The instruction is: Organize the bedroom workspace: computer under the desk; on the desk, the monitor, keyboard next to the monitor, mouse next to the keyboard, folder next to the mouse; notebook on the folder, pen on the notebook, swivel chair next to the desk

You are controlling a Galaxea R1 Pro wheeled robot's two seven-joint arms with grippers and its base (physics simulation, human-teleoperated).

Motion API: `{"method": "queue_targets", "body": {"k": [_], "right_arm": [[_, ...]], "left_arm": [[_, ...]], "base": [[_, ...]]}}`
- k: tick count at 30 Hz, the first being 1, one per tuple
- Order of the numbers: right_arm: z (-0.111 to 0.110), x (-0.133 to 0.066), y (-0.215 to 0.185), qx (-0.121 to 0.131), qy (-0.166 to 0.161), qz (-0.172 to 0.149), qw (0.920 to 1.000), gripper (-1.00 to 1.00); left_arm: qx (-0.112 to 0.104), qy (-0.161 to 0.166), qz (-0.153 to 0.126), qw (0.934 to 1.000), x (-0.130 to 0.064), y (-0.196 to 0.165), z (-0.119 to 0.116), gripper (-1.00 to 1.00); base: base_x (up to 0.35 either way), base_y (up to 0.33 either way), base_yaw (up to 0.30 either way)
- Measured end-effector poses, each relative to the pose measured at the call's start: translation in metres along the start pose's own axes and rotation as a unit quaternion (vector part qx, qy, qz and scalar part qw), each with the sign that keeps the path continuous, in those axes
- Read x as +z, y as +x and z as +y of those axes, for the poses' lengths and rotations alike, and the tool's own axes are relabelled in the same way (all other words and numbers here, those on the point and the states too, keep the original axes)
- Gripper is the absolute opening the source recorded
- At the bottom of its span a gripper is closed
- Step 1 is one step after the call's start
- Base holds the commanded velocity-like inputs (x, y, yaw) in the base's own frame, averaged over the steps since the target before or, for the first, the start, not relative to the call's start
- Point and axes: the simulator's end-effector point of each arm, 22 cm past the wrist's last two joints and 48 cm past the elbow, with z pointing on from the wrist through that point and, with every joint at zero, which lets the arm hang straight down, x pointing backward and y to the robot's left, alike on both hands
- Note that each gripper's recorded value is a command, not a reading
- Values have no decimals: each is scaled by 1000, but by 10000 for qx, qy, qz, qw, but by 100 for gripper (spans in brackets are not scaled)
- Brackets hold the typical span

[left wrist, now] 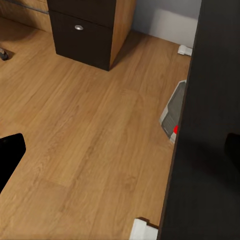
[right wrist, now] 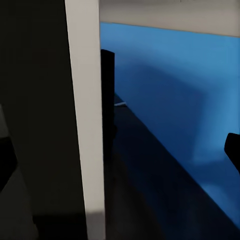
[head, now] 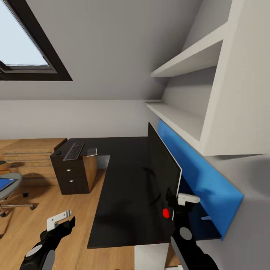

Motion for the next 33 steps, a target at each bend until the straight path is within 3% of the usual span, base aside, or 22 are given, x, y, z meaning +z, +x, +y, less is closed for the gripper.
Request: {"method": "queue_targets", "body": {"k": [27, 33], "right_arm": [[3, -1, -3, 34, -32, -46, 10000, 100], [3, 0, -3, 29, -31, -45, 10000, 100]], "left_arm": [[3, 0, -3, 10000, 0, 0, 1, 100], [5, 2, 5, 10000, 0, 0, 0, 100]], "base": [[-13, 8, 0], [-194, 57, 0]]}}
